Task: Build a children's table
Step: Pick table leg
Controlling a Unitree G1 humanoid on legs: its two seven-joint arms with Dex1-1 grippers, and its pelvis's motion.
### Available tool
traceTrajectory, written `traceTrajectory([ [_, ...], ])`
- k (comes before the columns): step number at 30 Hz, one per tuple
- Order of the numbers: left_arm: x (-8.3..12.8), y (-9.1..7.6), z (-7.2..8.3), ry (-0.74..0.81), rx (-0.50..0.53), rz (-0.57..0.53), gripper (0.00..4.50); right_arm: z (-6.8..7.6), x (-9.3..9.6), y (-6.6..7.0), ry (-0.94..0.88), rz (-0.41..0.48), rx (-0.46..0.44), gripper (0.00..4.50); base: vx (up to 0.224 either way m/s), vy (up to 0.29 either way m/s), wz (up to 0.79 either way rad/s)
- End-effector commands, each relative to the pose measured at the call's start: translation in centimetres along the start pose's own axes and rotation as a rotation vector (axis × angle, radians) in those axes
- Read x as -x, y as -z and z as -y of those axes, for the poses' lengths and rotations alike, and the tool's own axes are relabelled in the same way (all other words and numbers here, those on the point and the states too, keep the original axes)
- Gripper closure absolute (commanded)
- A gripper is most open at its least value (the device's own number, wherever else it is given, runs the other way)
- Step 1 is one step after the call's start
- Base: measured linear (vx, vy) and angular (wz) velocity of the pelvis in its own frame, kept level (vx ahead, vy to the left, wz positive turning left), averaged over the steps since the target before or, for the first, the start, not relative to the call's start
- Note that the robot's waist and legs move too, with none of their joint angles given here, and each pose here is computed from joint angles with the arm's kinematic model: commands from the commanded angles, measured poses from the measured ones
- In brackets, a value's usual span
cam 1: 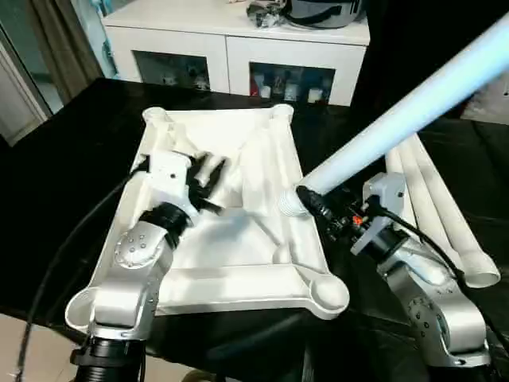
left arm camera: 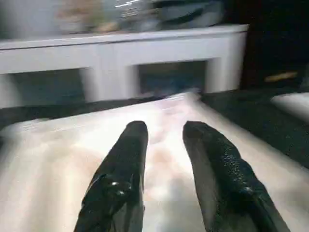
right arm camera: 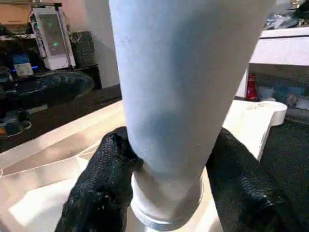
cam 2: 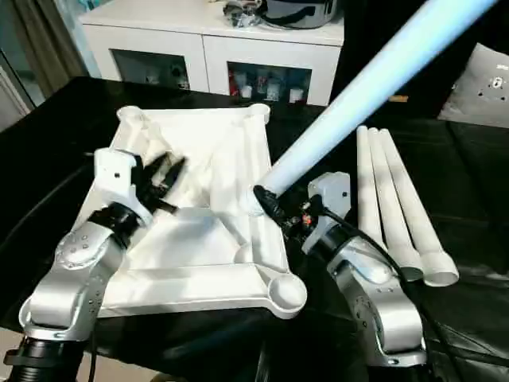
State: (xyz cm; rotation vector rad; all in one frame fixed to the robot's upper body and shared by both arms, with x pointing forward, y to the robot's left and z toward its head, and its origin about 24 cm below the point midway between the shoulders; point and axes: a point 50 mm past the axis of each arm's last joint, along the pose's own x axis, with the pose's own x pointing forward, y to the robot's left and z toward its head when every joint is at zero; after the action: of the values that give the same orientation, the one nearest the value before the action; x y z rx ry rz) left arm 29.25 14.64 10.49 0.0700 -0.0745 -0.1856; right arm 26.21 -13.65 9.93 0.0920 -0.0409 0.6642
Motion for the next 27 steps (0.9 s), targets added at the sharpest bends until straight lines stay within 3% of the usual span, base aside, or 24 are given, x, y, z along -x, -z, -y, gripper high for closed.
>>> traceTrajectory([
  [1, 0.2, 0.6, 0.2, -0.024, -0.003, -0.028, 2.59, -0.2, -0.4, -0.4, -0.010, 0.004, 0.012, 2.63, 0.000, 0.000, 0.00],
  [6, 0.4, 0.8, 1.2, -0.002, 0.033, -0.025, 2.59, -0.2, -0.4, -0.3, -0.004, -0.008, 0.015, 2.63, 0.000, 0.000, 0.00],
  [18, 0.3, 0.8, 1.3, 0.007, 0.019, -0.020, 2.59, -0.3, -0.5, 0.0, -0.008, -0.036, 0.031, 2.63, 0.000, 0.000, 0.00],
  [24, 0.3, -0.3, 2.0, 0.211, 0.044, 0.048, 2.59, 0.2, -0.3, -0.3, 0.023, -0.031, 0.024, 2.63, 0.000, 0.000, 0.00],
  [26, 0.6, -0.6, 2.2, 0.279, 0.045, 0.072, 3.15, 0.3, -0.2, -0.3, 0.031, -0.035, 0.027, 2.63, 0.000, 0.000, 0.00],
  [27, 0.8, -0.8, 2.2, 0.302, 0.054, 0.088, 3.15, 0.5, -0.1, -0.3, 0.040, -0.039, 0.028, 2.63, 0.000, 0.000, 0.00],
])
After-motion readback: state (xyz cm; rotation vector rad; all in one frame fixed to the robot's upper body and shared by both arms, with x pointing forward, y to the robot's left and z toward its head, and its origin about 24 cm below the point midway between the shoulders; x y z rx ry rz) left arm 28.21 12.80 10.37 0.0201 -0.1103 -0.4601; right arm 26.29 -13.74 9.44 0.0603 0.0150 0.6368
